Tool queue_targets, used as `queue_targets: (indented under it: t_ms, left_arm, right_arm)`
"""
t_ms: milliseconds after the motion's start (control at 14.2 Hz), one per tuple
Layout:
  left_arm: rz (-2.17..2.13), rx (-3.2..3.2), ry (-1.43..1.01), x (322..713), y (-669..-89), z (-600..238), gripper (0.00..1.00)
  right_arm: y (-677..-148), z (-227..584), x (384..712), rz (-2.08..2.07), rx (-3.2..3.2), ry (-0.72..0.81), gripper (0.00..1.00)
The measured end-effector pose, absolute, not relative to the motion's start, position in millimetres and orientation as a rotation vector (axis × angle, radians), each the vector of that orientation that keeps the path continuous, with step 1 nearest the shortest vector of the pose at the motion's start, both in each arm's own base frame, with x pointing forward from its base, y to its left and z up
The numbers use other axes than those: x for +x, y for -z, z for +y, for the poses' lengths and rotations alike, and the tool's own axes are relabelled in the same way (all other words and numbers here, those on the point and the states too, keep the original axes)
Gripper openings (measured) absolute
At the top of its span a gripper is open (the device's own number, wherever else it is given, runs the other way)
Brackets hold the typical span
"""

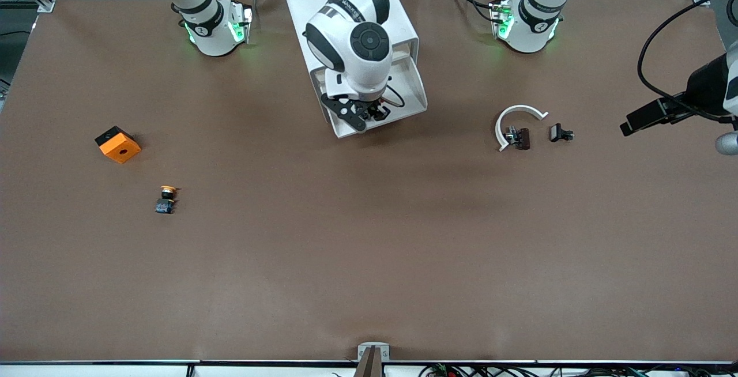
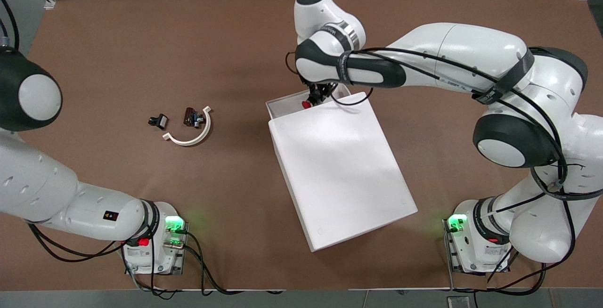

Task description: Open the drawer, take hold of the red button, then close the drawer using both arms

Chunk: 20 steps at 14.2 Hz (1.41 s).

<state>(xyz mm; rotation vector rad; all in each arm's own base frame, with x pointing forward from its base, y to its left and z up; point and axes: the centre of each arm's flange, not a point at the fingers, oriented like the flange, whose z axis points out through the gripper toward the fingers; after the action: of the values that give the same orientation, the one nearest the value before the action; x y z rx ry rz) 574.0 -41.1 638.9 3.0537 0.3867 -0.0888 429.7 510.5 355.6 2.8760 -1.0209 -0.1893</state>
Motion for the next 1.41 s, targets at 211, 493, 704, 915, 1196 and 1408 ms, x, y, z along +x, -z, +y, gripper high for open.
queue_targets:
  t_ms: [211, 493, 704, 915, 1196, 1408]
  left_arm:
    - [0.328, 3.078, 0.067, 554.2, -637.0, -53.8, 1.0]
    - [0.196, 3.088, 0.037, 546.2, -636.0, -28.6, 1.0]
    - [0.18, 3.088, 0.026, 544.4, -637.2, -24.2, 1.0]
    - [0.156, 3.09, 0.025, 543.5, -637.4, -32.7, 1.0]
    - [0.119, 3.095, 0.028, 542.4, -636.6, -45.6, 1.0]
    - [0.099, 3.097, 0.029, 541.7, -636.1, -53.4, 1.0]
  right_arm:
    - [-385.2, 474.5, 472.5, -0.985, 2.927, 0.188, 0.41]
    - [-410.3, 390.1, 539.4, -0.741, 3.023, 0.215, 0.41]
    - [-401.3, 317.9, 585.5, -0.555, 3.093, 0.207, 0.41]
    - [-363.7, 248.2, 614.0, -0.351, 3.146, 0.161, 0.41]
    - [-280.1, 155.6, 618.9, -0.141, 3.146, -0.002, 0.41]
    - [-248.7, 114.8, 612.2, 0.038, 3.136, -0.076, 0.41]
